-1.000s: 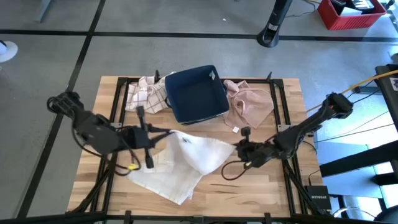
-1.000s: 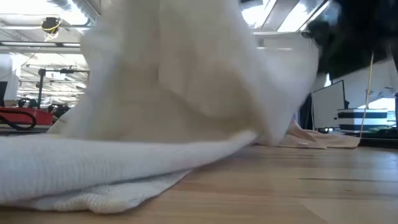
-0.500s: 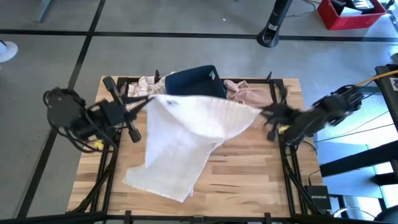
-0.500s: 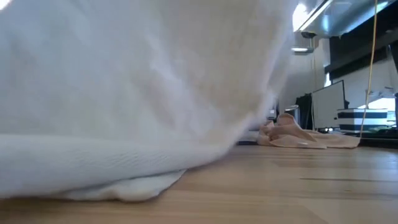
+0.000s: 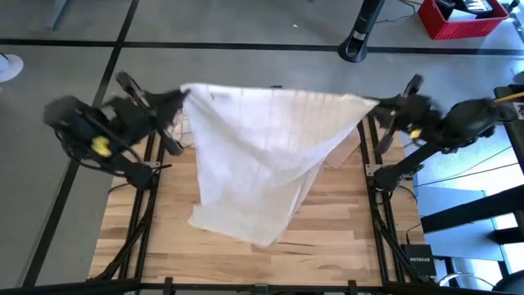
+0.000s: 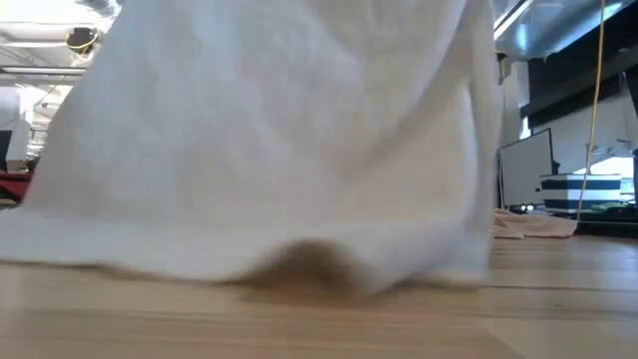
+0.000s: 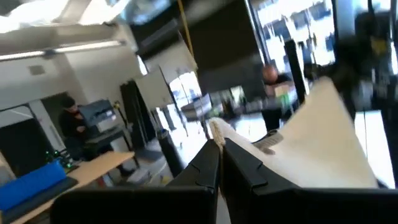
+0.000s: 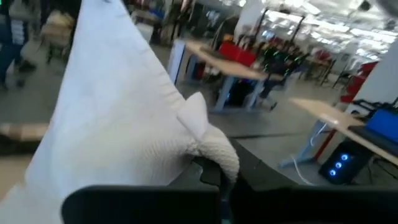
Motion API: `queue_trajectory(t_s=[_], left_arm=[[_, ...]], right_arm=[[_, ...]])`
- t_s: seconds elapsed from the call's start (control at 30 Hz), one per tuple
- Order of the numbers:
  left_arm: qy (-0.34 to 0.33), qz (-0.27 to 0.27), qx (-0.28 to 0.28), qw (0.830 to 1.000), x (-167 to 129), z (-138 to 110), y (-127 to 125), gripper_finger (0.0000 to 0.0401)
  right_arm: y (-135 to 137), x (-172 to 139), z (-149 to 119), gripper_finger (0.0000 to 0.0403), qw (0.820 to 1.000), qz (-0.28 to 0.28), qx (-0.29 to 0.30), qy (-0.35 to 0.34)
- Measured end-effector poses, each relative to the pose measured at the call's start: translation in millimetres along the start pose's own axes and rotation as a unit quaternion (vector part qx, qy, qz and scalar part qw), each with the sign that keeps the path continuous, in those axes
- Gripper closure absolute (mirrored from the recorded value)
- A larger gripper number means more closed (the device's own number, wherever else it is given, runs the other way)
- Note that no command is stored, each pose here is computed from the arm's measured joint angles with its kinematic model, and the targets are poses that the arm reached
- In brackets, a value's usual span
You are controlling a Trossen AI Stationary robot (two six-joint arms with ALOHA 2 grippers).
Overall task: Fold towel
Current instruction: Fold the white with gray pattern towel on the table
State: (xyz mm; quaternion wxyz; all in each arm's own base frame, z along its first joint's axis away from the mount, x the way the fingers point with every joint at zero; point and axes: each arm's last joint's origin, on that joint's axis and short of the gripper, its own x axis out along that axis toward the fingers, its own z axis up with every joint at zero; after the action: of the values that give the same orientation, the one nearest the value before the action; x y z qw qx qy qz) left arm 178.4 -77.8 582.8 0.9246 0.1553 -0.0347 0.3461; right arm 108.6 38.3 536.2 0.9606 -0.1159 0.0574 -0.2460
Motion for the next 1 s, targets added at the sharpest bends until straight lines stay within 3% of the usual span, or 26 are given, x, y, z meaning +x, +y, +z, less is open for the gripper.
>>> queue_trajectory(t_s=[0.17,0.3,0.53,0.7,0.87,1.0], left_arm=[[-0.02,0.024,-0.001,1.0,-0.7,9.3,11.1,0.0396],[0.019,0.042,0.023,0.999,-2.3,5.3,10.7,0.0396],[0.064,0.038,0.111,0.991,-2.9,-8.8,1.2,0.0396],[0.089,0.017,0.14,0.986,-5.0,-27.0,-8.9,0.0396],[0.115,-0.066,0.104,0.986,-16.2,-52.2,-19.9,0.0396],[0.172,-0.149,0.048,0.973,-29.7,-75.5,-30.5,0.0396]], right_arm=[[-12.7,-5.7,16.7,0.0399,0.999,-0.004,0.02,-0.026],[-16.6,-7.8,13.6,0.0396,1.0,-0.013,0.021,-0.017],[-9.8,-6.0,-9.8,0.0399,0.998,-0.006,-0.025,0.054],[5.7,0.8,-24.0,0.0398,0.993,0.004,-0.052,0.11],[31.2,11.9,-44.0,0.04,0.983,0.024,-0.076,0.165],[56.3,22.2,-71.6,0.0399,0.973,0.038,-0.095,0.209]])
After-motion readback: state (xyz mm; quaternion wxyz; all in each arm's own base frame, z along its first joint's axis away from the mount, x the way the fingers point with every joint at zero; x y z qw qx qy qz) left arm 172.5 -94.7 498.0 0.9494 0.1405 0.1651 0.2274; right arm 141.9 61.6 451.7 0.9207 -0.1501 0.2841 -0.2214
